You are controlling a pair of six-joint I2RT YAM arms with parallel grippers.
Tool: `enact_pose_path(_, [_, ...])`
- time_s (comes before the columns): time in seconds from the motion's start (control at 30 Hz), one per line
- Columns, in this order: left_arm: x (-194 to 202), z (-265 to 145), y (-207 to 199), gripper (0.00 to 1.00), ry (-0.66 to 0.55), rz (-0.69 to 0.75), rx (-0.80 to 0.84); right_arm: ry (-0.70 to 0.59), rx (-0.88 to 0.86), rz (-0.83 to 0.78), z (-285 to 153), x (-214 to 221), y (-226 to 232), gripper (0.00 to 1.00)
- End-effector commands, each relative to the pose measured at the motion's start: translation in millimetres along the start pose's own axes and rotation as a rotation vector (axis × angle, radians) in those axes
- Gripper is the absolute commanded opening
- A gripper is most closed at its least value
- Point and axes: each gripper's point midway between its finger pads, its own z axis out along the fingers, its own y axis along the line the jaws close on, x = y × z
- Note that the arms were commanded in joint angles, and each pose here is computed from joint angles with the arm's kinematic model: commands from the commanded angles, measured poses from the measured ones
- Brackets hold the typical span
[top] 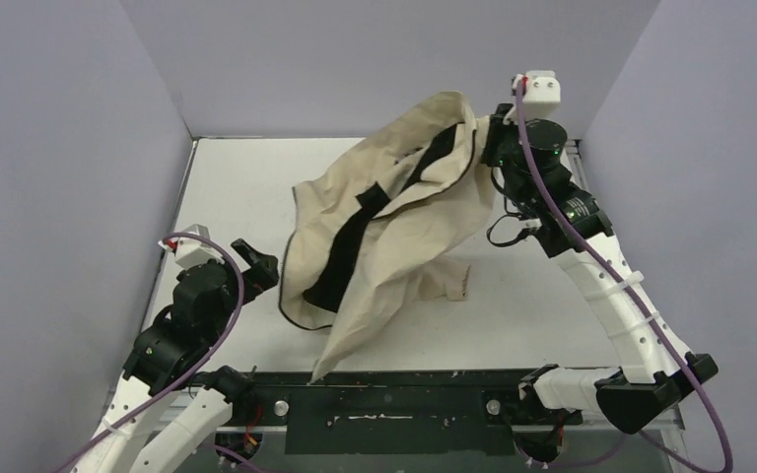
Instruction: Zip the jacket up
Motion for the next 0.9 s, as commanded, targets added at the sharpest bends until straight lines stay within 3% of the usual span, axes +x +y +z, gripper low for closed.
enact_pose_path(0.0, [-22.9,-7.0,-36.3,0.97,-0.055,0.021,0.162,0.014,0.038,0.160,2.7,22.1,-50.3,0.00])
enact_pose_path(0.33, [9.0,24.1,-54.7,0.97,0.046,0.056,0.209,0.158,-0.169,0.060,-14.9,115.0,-42.0,0.00])
enact_pose_path(0.43, [26.8,44.3,-53.5,0.97,0.096,0.060,0.173,0.169,-0.173,0.069,-24.1,125.2,-42.7,0.00])
enact_pose_path(0.63, [66.1,72.9,-102.2,0.97,0.239,0.102,0.391,0.199,-0.175,0.073,-40.3,138.2,-45.1,0.00])
enact_pose_path(0.87, [99.0,116.6,-124.9,0.97,0.357,0.183,0.444,0.207,-0.231,0.100,-54.3,141.3,-36.5,0.00])
